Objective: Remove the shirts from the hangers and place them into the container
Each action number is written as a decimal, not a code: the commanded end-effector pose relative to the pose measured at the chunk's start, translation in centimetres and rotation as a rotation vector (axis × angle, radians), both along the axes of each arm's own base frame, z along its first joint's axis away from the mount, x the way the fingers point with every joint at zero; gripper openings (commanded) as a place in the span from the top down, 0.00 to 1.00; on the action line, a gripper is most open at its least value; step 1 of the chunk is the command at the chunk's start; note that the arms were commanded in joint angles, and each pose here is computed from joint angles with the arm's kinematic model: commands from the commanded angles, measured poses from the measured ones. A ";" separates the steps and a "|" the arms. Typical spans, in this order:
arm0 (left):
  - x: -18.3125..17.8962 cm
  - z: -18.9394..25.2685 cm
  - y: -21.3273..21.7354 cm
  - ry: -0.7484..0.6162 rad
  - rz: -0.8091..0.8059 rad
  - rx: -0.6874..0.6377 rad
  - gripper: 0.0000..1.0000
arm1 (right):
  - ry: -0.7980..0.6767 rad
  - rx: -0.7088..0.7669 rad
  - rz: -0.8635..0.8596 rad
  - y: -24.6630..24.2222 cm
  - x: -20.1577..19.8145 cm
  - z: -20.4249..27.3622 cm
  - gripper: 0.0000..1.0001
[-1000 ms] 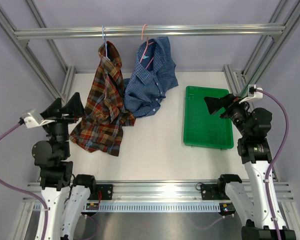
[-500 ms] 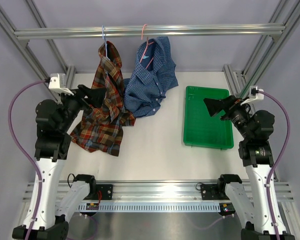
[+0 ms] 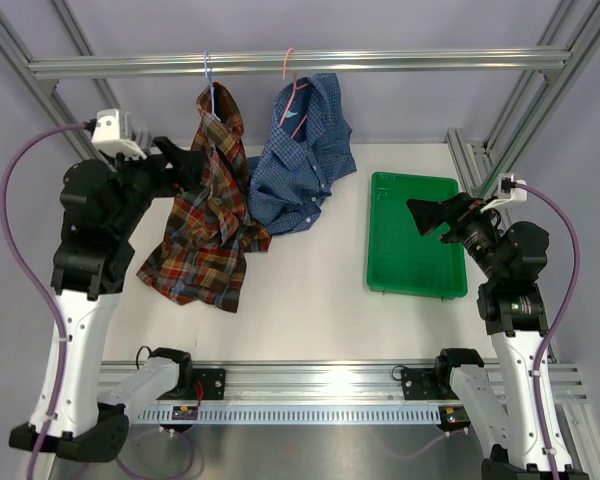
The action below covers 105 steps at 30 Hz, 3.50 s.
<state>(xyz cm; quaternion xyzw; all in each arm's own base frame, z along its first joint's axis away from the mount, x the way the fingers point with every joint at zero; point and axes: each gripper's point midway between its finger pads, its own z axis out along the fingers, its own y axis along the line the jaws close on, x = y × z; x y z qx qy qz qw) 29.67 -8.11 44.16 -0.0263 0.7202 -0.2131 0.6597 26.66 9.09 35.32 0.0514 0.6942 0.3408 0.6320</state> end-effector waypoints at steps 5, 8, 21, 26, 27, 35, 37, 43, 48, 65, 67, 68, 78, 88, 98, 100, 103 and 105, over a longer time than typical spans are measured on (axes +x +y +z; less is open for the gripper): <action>2.7 -1.1 -2.0 0.114 0.110 0.104 0.14 | -0.046 -0.003 -0.026 -0.4 -0.6 1.6 0.00; 3.5 -1.7 -2.3 0.161 0.140 0.129 0.16 | -0.051 -0.025 -0.047 -0.8 -1.1 1.8 0.01; 3.2 -4.2 -1.2 0.218 0.275 0.219 0.24 | -0.066 -0.039 -0.070 -1.2 -1.8 1.9 0.00; 4.1 -5.3 -1.9 0.240 0.259 0.239 0.29 | -0.083 -0.036 -0.075 -1.2 -2.2 2.2 0.01; 4.2 -5.6 -2.2 0.240 0.249 0.232 0.32 | -0.087 -0.034 -0.075 -1.2 -2.3 2.3 0.01; 5.2 -6.9 -2.7 0.275 0.254 0.255 0.51 | -0.102 -0.056 -0.096 -1.6 -2.8 2.9 0.01; 5.3 -7.0 -2.8 0.274 0.252 0.246 0.54 | -0.104 -0.054 -0.095 -1.6 -2.9 2.9 0.01; 4.9 -7.0 -2.3 0.282 0.270 0.243 1.00 | -0.087 -0.057 -0.091 -1.6 -2.7 2.4 0.00; 4.0 -5.6 -1.7 0.243 0.276 0.222 1.00 | -0.083 -0.050 -0.080 -1.4 -2.6 2.2 0.01; 7.4 2.1 -2.0 0.160 0.237 0.264 1.00 | -0.081 -0.073 -0.080 -1.4 -2.7 2.4 0.01; 8.1 1.8 -1.7 0.189 0.219 0.266 1.00 | -0.089 -0.074 -0.081 -1.5 -2.8 2.7 0.01; 8.5 1.7 -1.9 0.202 0.200 0.263 1.00 | -0.092 -0.073 -0.080 -1.4 -2.8 2.8 0.00; 13.2 -3.1 -1.9 0.323 0.143 0.283 1.00 | -0.094 -0.077 -0.080 -1.4 -2.9 2.7 0.01; 12.8 -6.8 -1.0 0.383 0.150 0.270 1.00 | -0.093 -0.079 -0.077 -1.4 -2.8 2.8 0.00; 4.4 -6.2 -0.4 0.333 0.101 0.208 1.00 | -0.068 -0.070 -0.048 -0.9 -2.4 2.1 0.01; 2.3 -5.3 -0.3 0.306 0.090 0.198 1.00 | -0.060 -0.075 -0.031 -0.7 -2.3 1.8 0.00; -0.3 -4.8 -0.6 0.298 0.037 0.191 1.00 | -0.036 -0.076 0.017 0.0 -2.0 1.4 0.00; -2.0 -5.0 -1.6 0.317 -0.034 0.196 1.00 | -0.025 -0.079 0.063 0.7 -1.8 1.4 0.00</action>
